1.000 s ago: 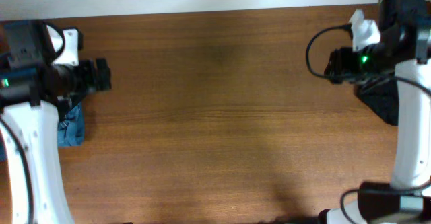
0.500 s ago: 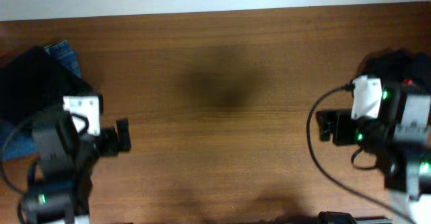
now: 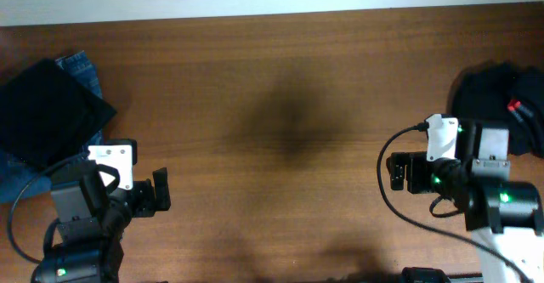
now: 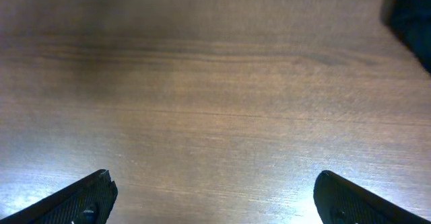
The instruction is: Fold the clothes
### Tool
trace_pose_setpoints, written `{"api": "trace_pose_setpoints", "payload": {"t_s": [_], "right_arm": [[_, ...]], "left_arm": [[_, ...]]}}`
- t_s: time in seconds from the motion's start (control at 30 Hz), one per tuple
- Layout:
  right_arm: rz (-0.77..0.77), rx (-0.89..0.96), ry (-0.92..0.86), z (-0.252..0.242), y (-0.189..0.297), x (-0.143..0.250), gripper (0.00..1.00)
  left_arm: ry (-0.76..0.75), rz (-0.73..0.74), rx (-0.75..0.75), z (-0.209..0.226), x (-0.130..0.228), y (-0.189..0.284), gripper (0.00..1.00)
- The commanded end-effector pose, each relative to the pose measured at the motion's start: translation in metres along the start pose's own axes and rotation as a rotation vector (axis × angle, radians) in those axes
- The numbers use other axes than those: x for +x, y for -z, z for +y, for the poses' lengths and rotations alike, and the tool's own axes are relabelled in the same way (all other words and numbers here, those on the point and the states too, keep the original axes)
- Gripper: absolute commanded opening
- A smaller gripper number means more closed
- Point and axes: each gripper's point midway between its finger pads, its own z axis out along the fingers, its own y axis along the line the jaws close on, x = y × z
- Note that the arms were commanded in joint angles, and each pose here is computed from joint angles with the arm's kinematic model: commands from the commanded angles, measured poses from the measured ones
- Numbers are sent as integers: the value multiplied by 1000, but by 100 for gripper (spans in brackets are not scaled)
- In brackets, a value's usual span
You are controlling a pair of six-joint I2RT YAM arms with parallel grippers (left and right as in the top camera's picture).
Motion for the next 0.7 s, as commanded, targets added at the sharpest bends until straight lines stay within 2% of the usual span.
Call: {"api": "trace_pose_setpoints", "payload": {"t_s": [0.0,0.27,0.37,0.5,0.67], "right_arm": [[60,10,-14,-4,-14,4,99],[218,-2,-39,-9,-49,17,99],[234,-3,-42,-10,-52,19,99],[181,1,-33,-8,-41,14,98],[45,46,-9,-10,-10,4,99]], "left_arm": [[-16,0,8,-2,2,-1,99],[-16,0,8,-2,2,-1,99],[-16,0,8,-2,2,-1,99],[-16,0,8,-2,2,-1,99],[-16,0,8,-2,2,-1,100]]}}
